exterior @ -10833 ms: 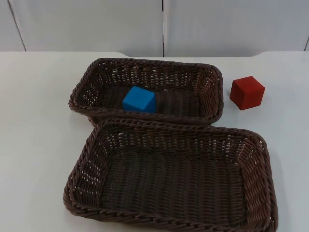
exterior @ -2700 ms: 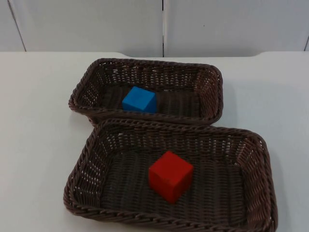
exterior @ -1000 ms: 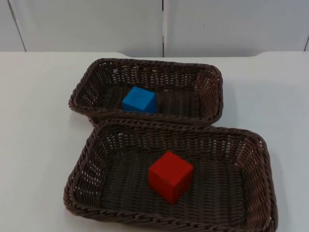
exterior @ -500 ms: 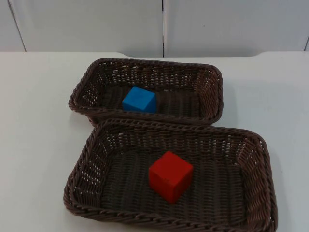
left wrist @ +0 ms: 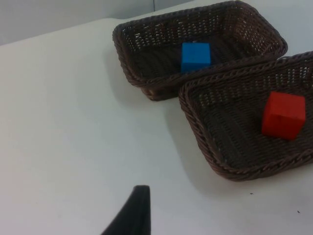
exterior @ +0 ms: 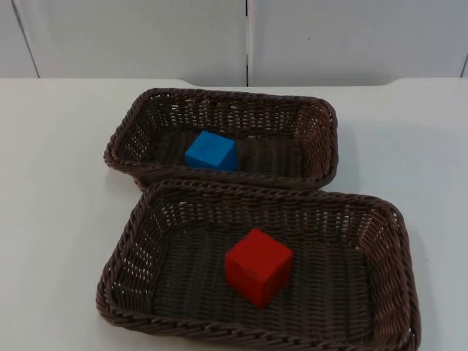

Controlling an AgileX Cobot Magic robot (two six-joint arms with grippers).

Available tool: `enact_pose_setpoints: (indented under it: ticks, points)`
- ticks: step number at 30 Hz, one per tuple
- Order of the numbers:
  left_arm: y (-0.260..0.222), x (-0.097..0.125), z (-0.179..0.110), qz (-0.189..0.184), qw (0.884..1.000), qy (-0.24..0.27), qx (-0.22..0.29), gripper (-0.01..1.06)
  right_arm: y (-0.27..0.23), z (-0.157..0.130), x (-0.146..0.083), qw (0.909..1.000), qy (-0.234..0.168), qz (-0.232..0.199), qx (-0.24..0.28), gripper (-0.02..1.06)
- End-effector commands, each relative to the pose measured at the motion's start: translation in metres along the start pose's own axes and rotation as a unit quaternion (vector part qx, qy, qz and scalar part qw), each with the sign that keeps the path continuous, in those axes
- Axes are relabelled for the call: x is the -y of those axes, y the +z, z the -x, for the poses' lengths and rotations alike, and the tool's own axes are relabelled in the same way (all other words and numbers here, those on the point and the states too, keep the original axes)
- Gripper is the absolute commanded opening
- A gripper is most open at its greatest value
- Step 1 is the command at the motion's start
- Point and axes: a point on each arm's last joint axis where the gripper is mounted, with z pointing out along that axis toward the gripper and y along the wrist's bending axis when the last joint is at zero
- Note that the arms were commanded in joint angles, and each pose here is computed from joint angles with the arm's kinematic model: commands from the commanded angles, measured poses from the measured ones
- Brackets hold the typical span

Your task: Pick up one cube with the left hand and place it into the upper basket. Pick up one cube with the right hand and place it into the lower basket.

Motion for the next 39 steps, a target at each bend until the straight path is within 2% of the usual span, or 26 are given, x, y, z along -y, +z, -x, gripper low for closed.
enact_pose_setpoints:
  ticks: [1, 6, 11, 12, 20, 27, 32, 33, 36, 39]
  points:
    - [0.0002, -0.0002, -0.0015, 0.001, 1.000, -0.002, -0.002, 1.05, 0.0014, -0.0006, -0.0004, 1.0000, 0.004, 0.001, 0.003, 1.05]
    - [0.0002, -0.0005, -0.0015, 0.004, 1.000, -0.001, -0.002, 1.05, 0.0014, -0.0004, -0.0004, 1.0000, 0.005, -0.001, 0.004, 1.05]
    - [0.0007, -0.0002, -0.0012, 0.054, 0.998, -0.027, -0.003, 1.05, 0.0014, -0.0004, -0.0005, 1.0000, 0.004, -0.002, 0.004, 1.05]
    - [0.0007, -0.0002, -0.0012, 0.054, 0.998, -0.027, -0.003, 1.05, 0.0014, -0.0004, -0.0005, 1.0000, 0.004, -0.002, 0.004, 1.05]
    - [0.0018, 0.0004, -0.0007, 0.133, 0.989, -0.069, -0.004, 1.05, 0.0010, -0.0006, -0.0013, 0.9980, 0.032, -0.054, 0.005, 1.05]
    - [0.0022, 0.0006, -0.0005, 0.161, 0.983, -0.084, -0.004, 1.05, 0.0008, -0.0008, -0.0019, 0.9951, 0.049, -0.086, 0.006, 1.05]
    - [0.0024, 0.0007, -0.0003, 0.178, 0.980, -0.093, -0.005, 1.05, 0.0005, -0.0009, -0.0029, 0.9868, 0.077, -0.142, 0.007, 1.05]
    - [0.0024, 0.0007, -0.0003, 0.178, 0.980, -0.093, -0.005, 1.05, 0.0005, -0.0009, -0.0029, 0.9868, 0.077, -0.142, 0.007, 1.05]
    - [0.0023, 0.0005, -0.0004, 0.180, 0.979, -0.093, -0.005, 1.05, 0.0004, -0.0010, -0.0038, 0.9762, 0.103, -0.191, 0.007, 1.05]
    - [0.0023, 0.0005, -0.0004, 0.180, 0.979, -0.093, -0.005, 1.05, 0.0003, -0.0010, -0.0044, 0.9690, 0.117, -0.217, 0.008, 1.05]
